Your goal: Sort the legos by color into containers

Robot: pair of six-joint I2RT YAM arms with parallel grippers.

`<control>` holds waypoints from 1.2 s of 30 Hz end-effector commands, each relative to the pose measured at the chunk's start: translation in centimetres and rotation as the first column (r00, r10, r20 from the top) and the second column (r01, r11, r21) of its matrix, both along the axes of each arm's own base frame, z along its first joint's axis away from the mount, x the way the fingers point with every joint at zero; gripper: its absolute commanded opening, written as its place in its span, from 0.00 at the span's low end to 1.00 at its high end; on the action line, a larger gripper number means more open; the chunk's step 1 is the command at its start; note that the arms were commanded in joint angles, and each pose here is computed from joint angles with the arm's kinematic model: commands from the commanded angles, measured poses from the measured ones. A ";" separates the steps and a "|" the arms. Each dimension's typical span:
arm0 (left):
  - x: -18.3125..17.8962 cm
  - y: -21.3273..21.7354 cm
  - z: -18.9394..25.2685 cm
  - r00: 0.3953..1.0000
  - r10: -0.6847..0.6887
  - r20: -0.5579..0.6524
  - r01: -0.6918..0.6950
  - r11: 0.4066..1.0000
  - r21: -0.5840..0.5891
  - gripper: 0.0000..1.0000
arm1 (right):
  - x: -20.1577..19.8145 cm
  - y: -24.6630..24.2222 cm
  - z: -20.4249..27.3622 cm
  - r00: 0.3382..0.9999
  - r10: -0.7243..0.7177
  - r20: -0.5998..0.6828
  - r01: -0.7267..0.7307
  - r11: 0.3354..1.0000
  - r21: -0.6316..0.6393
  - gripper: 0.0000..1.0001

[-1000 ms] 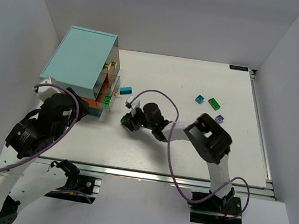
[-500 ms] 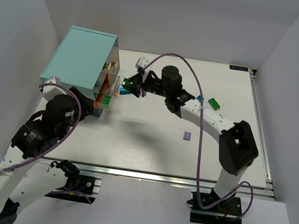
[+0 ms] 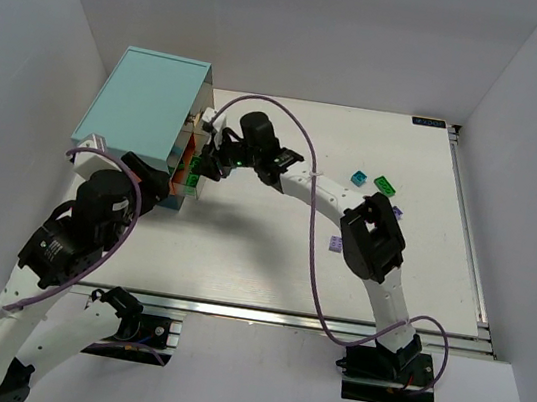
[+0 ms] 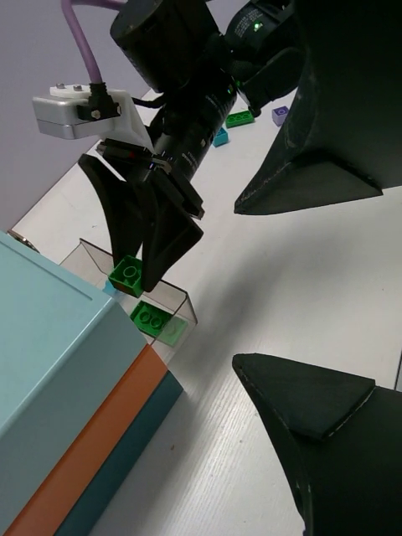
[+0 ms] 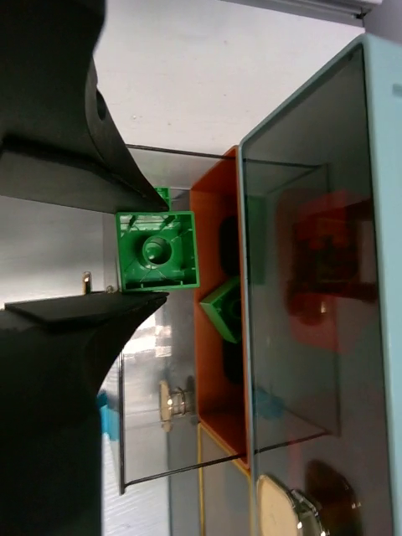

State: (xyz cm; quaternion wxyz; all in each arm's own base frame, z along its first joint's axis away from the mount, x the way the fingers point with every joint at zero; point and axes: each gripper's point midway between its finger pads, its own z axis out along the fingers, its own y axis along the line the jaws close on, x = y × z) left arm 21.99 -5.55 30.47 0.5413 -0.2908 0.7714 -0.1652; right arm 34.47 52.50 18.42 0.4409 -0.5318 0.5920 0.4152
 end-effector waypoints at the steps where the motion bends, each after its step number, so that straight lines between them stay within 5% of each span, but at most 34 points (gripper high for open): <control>1: 0.0 -0.4 0.0 1.000 -0.018 0.011 0.018 1.000 -0.008 0.77 | 0.1 0.8 2.8 0.999 0.018 0.049 -0.020 0.999 0.037 0.48; 5: 0.3 -0.7 0.1 1.000 -0.027 0.010 0.027 1.000 -0.007 0.77 | 0.0 0.8 3.6 0.999 0.014 0.040 -0.016 0.999 0.051 0.70; 10: 0.7 -1.1 -0.1 0.999 -0.038 0.013 0.038 0.999 -0.015 0.77 | 1.0 -0.8 6.7 0.998 -0.049 0.035 0.045 0.994 0.100 0.73; 13: 0.9 -1.4 -0.1 0.999 -0.046 0.024 0.046 0.999 -0.021 0.77 | 3.5 -4.3 9.5 0.979 -0.203 -0.020 0.204 0.967 0.151 0.58; 14: 1.1 -1.6 -0.1 0.998 -0.054 0.033 0.055 0.998 -0.027 0.75 | 4.7 -7.0 9.9 0.957 -0.283 -0.060 0.289 0.945 0.154 0.21; 15: 1.1 -1.8 -0.1 0.997 -0.060 0.040 0.061 0.998 -0.030 0.74 | 6.4 -8.9 9.8 0.917 -0.389 -0.092 0.399 0.906 0.146 0.03; 19: 1.7 -3.2 -0.8 0.992 -0.117 0.055 0.119 0.992 -0.041 0.59 | 12.1 -20.8 6.0 0.683 -0.676 -0.276 0.697 0.716 -0.028 0.00; 21: 2.2 -4.3 -1.0 0.985 -0.159 0.070 0.162 0.985 -0.051 0.44 | 10.8 -24.5 3.4 0.641 -0.709 -0.293 0.720 0.688 -0.092 0.00; 24: 3.1 -5.9 -1.0 0.970 -0.225 0.091 0.229 0.972 -0.043 0.35 | 10.5 -32.3 -0.3 0.531 -0.796 -0.291 0.768 0.597 -0.233 0.31; 25: 3.5 -6.7 -0.9 0.962 -0.253 0.098 0.258 0.965 -0.039 0.35 | 10.1 -34.4 -0.8 0.531 -0.810 -0.248 0.768 0.584 -0.262 0.46; 27: 4.0 -7.4 -0.7 0.954 -0.281 0.101 0.285 0.958 -0.026 0.39 | 9.9 -37.4 -2.3 0.517 -0.833 -0.199 0.769 0.554 -0.319 0.59; 36: 6.0 -9.1 -0.8 0.938 -0.336 0.086 0.336 0.942 0.014 0.61 | 12.5 -47.6 -7.8 0.558 -0.828 0.058 0.695 0.427 -0.579 0.81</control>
